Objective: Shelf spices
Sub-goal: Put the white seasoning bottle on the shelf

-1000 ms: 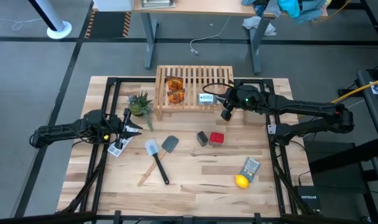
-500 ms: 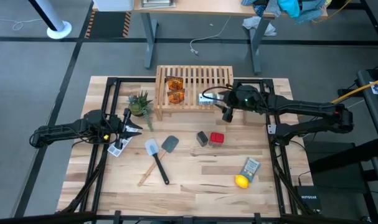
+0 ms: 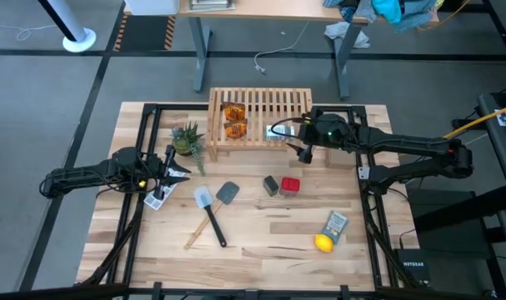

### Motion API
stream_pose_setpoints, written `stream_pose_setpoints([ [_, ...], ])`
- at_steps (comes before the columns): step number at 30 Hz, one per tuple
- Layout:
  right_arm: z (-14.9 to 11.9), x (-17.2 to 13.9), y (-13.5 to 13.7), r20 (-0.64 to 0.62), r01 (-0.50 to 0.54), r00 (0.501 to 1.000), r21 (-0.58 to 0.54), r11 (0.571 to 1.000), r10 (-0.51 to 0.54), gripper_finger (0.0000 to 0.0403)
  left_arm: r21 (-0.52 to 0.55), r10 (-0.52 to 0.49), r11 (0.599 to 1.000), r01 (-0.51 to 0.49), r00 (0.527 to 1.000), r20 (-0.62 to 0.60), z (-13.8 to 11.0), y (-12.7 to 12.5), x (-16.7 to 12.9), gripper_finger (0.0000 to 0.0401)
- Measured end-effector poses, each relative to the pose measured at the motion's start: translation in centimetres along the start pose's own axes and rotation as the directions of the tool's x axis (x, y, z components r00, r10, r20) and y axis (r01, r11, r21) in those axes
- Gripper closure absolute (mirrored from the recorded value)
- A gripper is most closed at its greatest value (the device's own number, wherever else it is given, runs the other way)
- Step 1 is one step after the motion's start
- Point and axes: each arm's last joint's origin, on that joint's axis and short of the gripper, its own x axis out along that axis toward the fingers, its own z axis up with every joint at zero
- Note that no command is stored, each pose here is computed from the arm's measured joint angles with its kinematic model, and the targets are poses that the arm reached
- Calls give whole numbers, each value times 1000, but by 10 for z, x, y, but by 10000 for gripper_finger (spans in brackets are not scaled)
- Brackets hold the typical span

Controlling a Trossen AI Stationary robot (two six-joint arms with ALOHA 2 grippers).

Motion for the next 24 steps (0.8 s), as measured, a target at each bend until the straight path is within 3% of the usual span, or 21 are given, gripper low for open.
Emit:
stream_pose_setpoints([
  [9, -2, 7, 2, -18, -27, 1000, -59, 998, 26, 4, 0, 0, 1000, 0, 1000, 0, 0, 0, 0, 303],
  [24, -9, 13, -20, 3, -55, 998, 40, 998, 55, 3, 0, 0, 1000, 0, 1000, -1, 0, 0, 0, 303],
])
